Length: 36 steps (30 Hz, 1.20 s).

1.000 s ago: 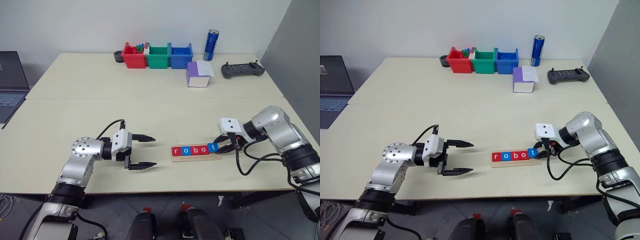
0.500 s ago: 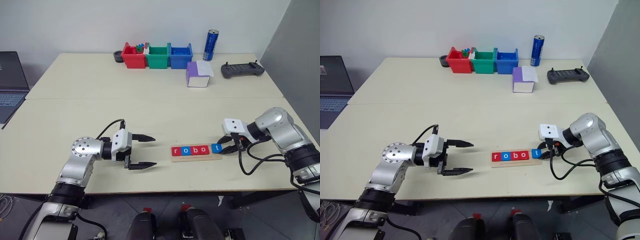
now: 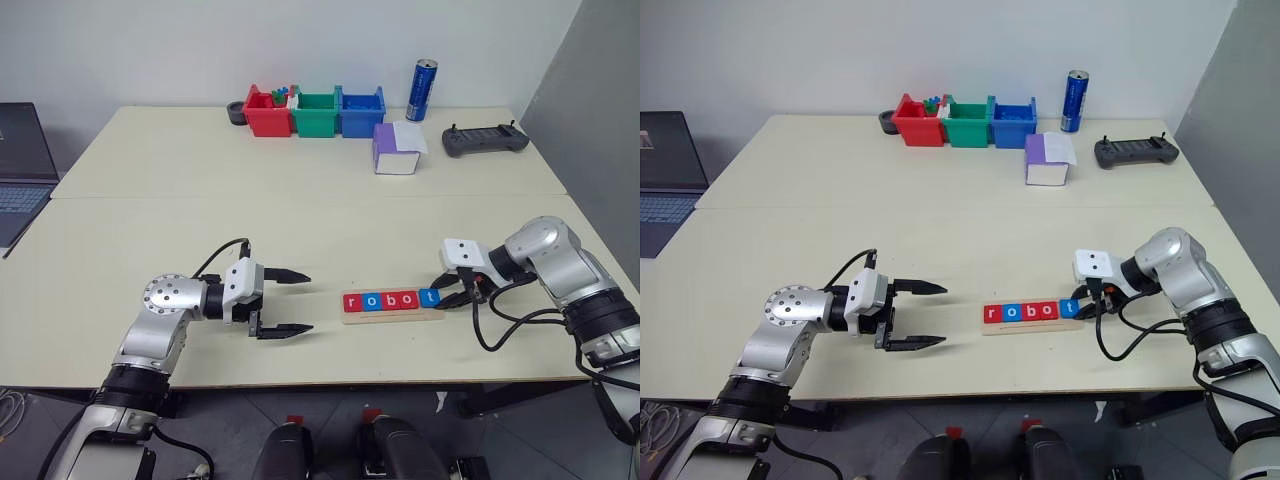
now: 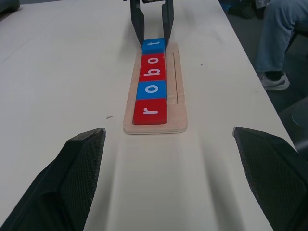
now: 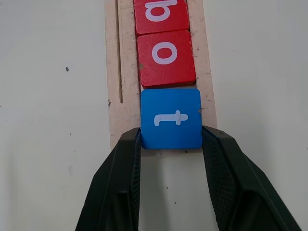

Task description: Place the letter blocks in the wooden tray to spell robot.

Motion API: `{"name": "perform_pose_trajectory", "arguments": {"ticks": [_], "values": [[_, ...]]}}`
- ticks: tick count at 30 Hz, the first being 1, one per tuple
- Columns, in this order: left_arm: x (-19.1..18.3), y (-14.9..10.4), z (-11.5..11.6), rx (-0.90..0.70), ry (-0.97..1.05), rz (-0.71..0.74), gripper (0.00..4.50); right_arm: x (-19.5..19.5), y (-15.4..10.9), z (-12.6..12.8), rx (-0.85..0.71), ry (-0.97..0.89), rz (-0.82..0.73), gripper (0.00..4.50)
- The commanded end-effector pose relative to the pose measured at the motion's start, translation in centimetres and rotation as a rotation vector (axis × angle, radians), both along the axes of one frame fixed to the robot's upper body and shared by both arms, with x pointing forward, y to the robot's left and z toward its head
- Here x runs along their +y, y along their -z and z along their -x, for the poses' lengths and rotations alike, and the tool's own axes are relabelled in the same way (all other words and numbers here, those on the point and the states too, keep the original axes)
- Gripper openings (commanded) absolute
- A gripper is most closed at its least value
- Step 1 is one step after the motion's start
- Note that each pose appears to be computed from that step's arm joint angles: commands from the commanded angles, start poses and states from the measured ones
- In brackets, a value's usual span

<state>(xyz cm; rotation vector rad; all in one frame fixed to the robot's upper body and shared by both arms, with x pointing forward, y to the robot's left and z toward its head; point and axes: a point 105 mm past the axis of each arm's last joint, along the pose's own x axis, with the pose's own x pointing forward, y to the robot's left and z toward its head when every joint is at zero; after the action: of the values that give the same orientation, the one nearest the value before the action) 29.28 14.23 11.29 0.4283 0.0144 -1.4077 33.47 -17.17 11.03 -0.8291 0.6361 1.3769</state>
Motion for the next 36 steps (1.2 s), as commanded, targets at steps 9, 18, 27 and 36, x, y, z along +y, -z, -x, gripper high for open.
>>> {"name": "perform_pose_trajectory", "arguments": {"ticks": [9,18,27,36], "values": [[0.1,-0.9,0.0,-0.037,0.001,0.007,4.5,0.5,-0.6,-0.1,-0.024,-0.018,0.002,1.45],[0.0,-1.0,0.0,-0.039,0.004,0.007,4.5,0.8,-1.6,0.0,-0.019,-0.025,-0.036,4.09],[0.2,-1.0,0.1,-0.037,0.003,0.004,4.5,0.0,-4.8,0.1,-0.103,0.01,-0.11,4.48],[-0.1,-0.9,-0.1,-0.034,0.012,0.002,4.5,0.3,-3.7,-0.8,-0.123,0.06,-0.157,4.48]]}}
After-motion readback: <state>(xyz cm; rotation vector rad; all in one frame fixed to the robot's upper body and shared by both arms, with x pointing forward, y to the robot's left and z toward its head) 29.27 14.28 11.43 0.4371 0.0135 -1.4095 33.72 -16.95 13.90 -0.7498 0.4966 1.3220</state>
